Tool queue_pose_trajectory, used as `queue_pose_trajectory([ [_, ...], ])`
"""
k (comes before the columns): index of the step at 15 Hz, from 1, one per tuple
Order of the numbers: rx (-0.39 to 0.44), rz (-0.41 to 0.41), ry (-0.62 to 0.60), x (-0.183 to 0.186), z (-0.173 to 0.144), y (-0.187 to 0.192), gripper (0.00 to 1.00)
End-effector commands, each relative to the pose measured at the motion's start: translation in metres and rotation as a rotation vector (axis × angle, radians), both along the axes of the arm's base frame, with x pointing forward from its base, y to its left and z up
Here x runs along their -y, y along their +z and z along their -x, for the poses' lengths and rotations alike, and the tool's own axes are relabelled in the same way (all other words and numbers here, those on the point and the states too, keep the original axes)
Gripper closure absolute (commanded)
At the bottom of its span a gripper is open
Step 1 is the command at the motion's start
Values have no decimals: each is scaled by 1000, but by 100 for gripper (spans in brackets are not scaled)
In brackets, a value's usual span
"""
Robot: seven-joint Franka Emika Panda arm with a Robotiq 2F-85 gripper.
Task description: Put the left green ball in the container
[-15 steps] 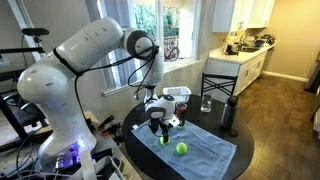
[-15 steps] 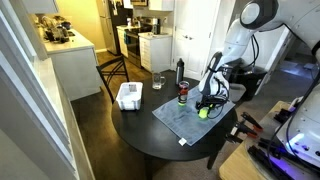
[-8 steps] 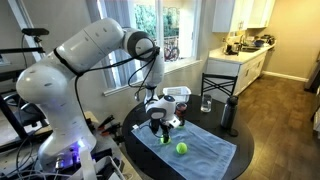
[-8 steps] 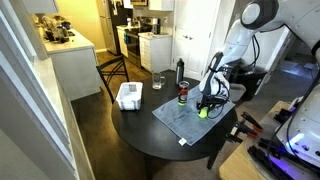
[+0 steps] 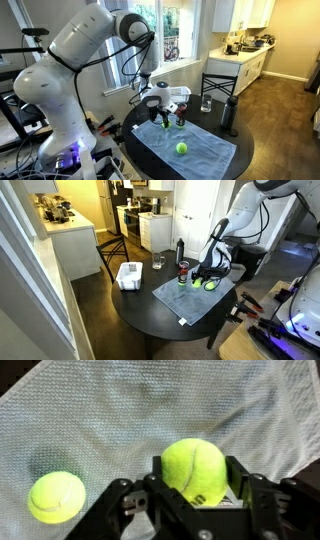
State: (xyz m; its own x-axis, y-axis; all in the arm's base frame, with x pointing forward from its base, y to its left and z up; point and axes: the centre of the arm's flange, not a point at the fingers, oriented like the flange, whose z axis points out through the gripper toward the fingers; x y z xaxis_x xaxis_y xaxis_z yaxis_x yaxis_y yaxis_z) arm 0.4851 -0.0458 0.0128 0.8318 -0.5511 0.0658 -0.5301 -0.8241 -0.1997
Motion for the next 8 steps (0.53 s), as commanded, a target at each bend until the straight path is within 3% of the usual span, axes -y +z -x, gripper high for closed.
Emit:
queue_pose_trajectory([
  [1,56,-13,23,-10,13,57,62],
  [8,166,18,13,-10,-6,101,62],
])
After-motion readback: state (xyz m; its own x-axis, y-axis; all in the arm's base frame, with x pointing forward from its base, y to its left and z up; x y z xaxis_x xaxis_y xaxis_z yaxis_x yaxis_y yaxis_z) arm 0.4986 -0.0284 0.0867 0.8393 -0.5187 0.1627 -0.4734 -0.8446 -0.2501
